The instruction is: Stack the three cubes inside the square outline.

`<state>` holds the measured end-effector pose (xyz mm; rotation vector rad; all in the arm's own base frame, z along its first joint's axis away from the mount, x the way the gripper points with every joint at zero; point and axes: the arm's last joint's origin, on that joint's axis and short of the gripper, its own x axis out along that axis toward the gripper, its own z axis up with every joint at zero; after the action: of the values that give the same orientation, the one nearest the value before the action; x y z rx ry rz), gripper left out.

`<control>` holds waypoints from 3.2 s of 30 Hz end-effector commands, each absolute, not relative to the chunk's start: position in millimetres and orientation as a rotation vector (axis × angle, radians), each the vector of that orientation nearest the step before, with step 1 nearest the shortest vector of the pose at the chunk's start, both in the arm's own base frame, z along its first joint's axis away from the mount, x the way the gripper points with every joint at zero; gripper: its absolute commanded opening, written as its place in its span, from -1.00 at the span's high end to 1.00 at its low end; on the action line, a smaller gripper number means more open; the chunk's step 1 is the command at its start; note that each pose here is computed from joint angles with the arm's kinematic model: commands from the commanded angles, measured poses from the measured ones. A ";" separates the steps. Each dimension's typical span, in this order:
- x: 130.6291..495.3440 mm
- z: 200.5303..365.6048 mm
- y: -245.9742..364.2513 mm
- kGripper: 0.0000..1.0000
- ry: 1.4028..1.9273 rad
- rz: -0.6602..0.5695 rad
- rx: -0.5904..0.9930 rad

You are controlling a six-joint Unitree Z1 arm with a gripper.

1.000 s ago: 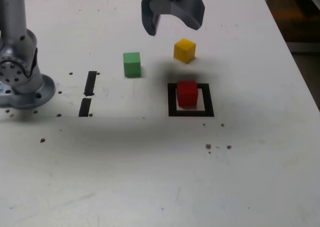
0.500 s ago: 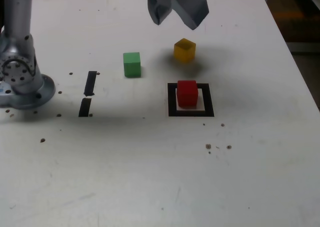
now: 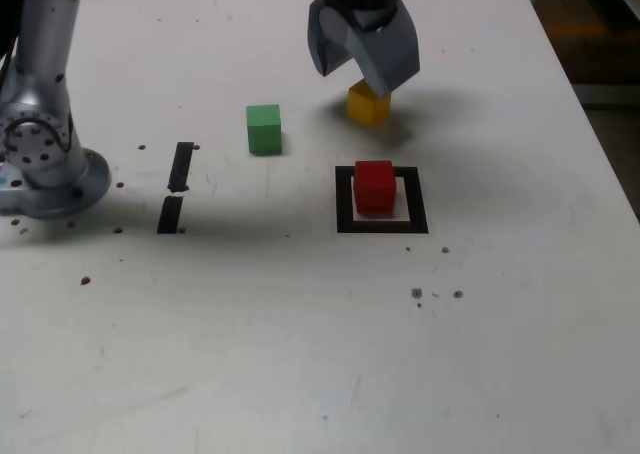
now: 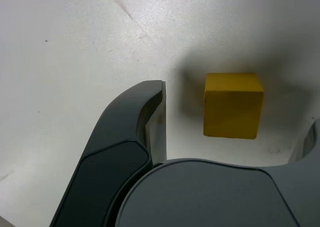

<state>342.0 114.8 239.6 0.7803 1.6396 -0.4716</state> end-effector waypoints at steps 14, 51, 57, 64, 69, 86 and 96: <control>358.0 211.7 121.7 -0.77 1.613 -0.523 0.730; 344.9 218.8 125.4 0.89 1.596 -0.429 0.608; 341.8 223.7 125.3 0.90 1.606 -0.380 0.595; 331.4 248.8 121.3 0.90 1.590 -0.298 0.539; 317.6 275.3 105.3 0.90 1.576 -0.232 0.460; 299.3 313.4 4.5 0.89 1.515 -0.095 0.249; 305.4 295.5 -19.6 0.89 1.538 -0.092 0.198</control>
<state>303.1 -17.7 298.7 0.2053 1.5365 -0.0867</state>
